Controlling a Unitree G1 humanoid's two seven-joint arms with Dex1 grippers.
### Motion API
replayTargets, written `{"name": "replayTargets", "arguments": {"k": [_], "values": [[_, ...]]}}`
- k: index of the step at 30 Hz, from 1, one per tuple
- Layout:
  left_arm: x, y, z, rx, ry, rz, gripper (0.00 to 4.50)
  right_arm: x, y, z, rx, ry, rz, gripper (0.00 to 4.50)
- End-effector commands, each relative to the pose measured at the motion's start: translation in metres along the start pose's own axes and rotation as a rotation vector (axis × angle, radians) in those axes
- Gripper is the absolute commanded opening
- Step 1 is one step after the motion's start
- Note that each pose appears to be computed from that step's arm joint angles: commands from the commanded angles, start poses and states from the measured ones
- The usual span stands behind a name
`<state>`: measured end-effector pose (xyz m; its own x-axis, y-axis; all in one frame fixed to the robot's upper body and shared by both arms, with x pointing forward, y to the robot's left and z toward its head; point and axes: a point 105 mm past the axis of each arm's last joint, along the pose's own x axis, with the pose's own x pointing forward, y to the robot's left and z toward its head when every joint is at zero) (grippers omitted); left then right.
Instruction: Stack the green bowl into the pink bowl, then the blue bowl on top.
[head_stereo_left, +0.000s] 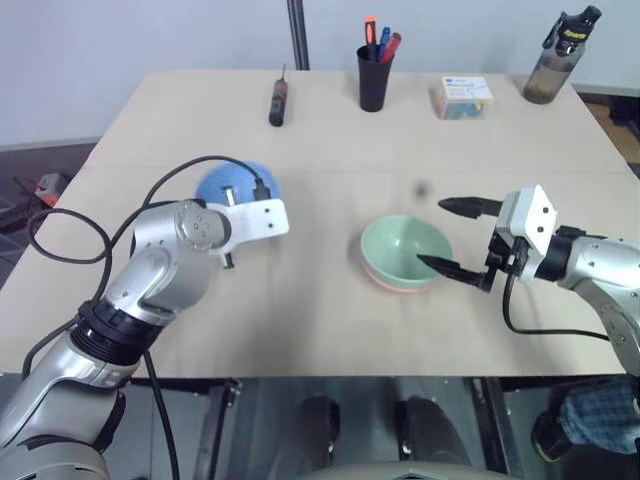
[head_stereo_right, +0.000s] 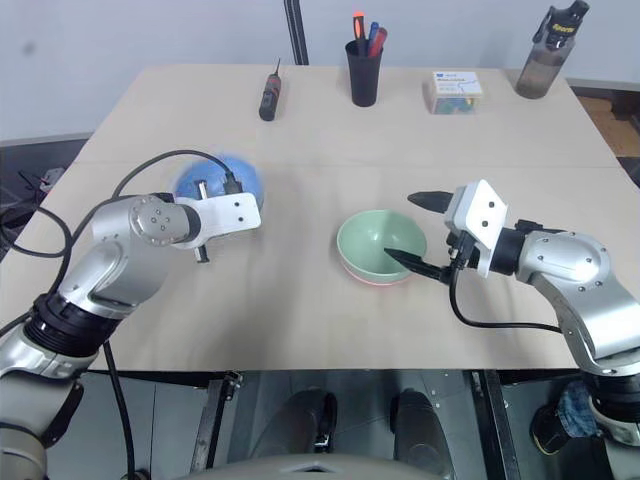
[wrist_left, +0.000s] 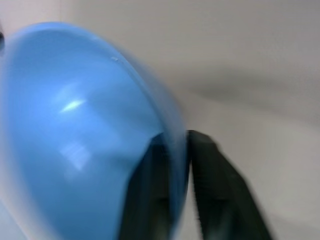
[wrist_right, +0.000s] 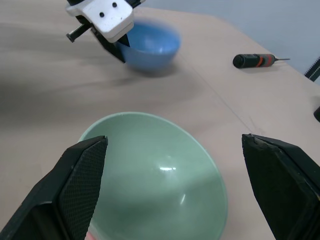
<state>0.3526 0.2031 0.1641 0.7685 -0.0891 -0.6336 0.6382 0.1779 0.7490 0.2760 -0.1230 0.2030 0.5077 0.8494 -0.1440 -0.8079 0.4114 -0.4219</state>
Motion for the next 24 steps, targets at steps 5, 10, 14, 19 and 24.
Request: {"name": "replayTargets", "arguments": {"k": [5,10,14,19,24], "values": [[-0.019,0.026,0.038,0.038,-0.232,0.035,0.07,-0.013,-0.003,0.008,-0.052,0.001,-0.069,4.5],[-0.034,0.03,0.089,0.163,-0.526,0.007,0.07,-0.027,-0.002,0.002,-0.039,0.036,-0.127,4.5],[-0.056,0.008,0.132,0.345,-0.831,-0.154,0.07,-0.055,0.007,-0.002,0.006,0.061,-0.194,4.5],[-0.07,0.003,0.155,0.467,-1.011,-0.249,0.07,-0.08,0.019,-0.006,0.015,0.116,-0.235,4.5],[-0.073,-0.001,0.169,0.553,-1.096,-0.324,0.36,-0.087,0.021,-0.004,0.008,0.132,-0.278,4.5]]}}
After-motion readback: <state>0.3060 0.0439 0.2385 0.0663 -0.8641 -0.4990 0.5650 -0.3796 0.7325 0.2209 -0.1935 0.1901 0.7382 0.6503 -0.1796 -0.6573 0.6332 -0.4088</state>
